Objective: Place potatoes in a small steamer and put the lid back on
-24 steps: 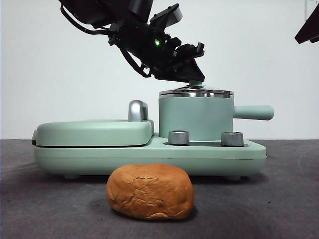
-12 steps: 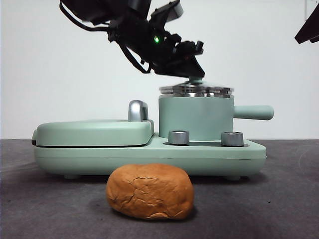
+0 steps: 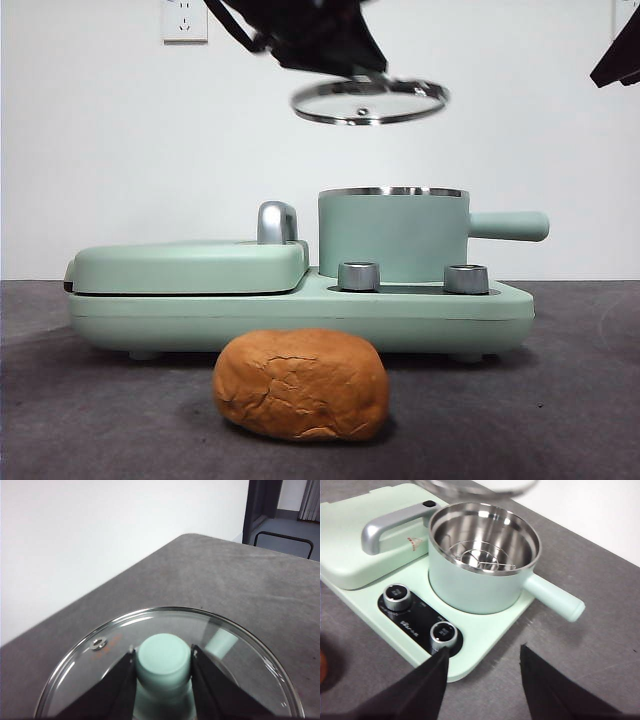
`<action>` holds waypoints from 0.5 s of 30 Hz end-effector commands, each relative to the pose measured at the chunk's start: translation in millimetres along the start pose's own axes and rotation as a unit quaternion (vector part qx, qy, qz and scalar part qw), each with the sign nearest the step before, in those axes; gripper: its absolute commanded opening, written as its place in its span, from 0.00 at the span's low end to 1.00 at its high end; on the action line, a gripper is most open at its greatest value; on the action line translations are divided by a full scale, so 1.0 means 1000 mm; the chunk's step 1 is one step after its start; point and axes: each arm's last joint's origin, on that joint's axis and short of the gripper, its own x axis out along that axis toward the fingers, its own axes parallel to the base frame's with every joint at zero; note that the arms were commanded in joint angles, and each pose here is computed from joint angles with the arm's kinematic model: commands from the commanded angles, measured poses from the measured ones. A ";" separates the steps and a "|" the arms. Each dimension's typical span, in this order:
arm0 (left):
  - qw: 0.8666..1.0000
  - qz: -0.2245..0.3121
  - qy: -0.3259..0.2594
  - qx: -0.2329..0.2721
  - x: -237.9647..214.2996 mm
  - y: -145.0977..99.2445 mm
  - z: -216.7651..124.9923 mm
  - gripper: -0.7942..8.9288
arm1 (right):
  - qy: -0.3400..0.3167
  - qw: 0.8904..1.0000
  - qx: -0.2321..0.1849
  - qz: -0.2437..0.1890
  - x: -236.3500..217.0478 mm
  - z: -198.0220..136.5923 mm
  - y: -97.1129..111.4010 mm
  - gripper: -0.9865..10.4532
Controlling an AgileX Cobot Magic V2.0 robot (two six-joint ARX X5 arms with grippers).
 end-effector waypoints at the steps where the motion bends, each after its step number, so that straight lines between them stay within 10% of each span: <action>1: 0.999 0.013 -0.015 -0.028 -0.020 0.006 0.019 0.09 | -0.012 1.000 -0.002 0.005 -0.001 0.007 0.001 0.28; 15: 0.996 0.072 -0.003 -0.045 -0.107 0.014 0.037 0.10 | -0.022 0.998 -0.026 0.061 0.003 0.011 0.018 0.28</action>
